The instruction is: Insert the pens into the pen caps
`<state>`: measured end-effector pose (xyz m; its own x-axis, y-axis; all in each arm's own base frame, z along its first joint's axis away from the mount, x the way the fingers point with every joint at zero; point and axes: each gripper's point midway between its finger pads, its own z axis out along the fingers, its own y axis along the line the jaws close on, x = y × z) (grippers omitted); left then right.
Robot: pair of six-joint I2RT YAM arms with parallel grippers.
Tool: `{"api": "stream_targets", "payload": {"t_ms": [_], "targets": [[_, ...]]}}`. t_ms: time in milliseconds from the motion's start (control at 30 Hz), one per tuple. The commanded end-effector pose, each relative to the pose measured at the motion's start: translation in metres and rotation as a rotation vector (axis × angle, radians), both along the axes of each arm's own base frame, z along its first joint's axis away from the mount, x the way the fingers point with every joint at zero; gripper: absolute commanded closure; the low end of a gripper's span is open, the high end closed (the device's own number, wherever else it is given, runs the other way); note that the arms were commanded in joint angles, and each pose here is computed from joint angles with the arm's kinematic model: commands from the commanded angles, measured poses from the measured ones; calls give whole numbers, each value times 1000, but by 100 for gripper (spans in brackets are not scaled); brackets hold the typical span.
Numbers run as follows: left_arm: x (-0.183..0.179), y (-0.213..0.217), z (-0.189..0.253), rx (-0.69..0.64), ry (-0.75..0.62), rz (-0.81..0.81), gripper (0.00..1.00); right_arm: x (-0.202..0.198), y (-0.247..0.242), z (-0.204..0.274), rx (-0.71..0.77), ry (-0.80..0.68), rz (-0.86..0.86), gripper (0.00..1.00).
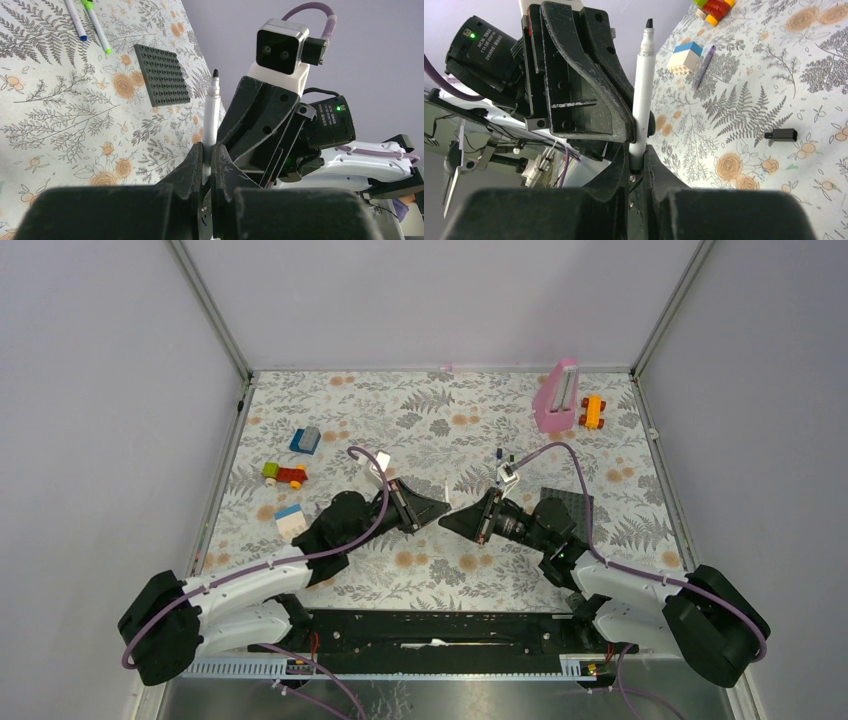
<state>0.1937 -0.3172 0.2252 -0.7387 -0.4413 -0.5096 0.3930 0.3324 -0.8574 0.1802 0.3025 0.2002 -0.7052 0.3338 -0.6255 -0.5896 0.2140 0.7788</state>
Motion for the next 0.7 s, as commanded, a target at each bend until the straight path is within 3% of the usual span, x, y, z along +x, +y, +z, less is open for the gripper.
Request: {"api": "stream_targets", "payload": {"t_ms": [0,133,267,333,667], "targets": [[-6,-1,7,-43,-27,-28,100,4,4,25,30,-70,0,95],[-8,3,2,-30,-31,-24,100,3,4,23,4,-72,10,100],[-6,8,4,-12,-46,0,70,-3,5,20,-28,-96,45,100],[-5,10,9,1,-65,11,62,-7,5,20,-31,-110,70,100],[7,14,36,27,-139,58,61,-30,11,29,-10,-170,217,100]]}}
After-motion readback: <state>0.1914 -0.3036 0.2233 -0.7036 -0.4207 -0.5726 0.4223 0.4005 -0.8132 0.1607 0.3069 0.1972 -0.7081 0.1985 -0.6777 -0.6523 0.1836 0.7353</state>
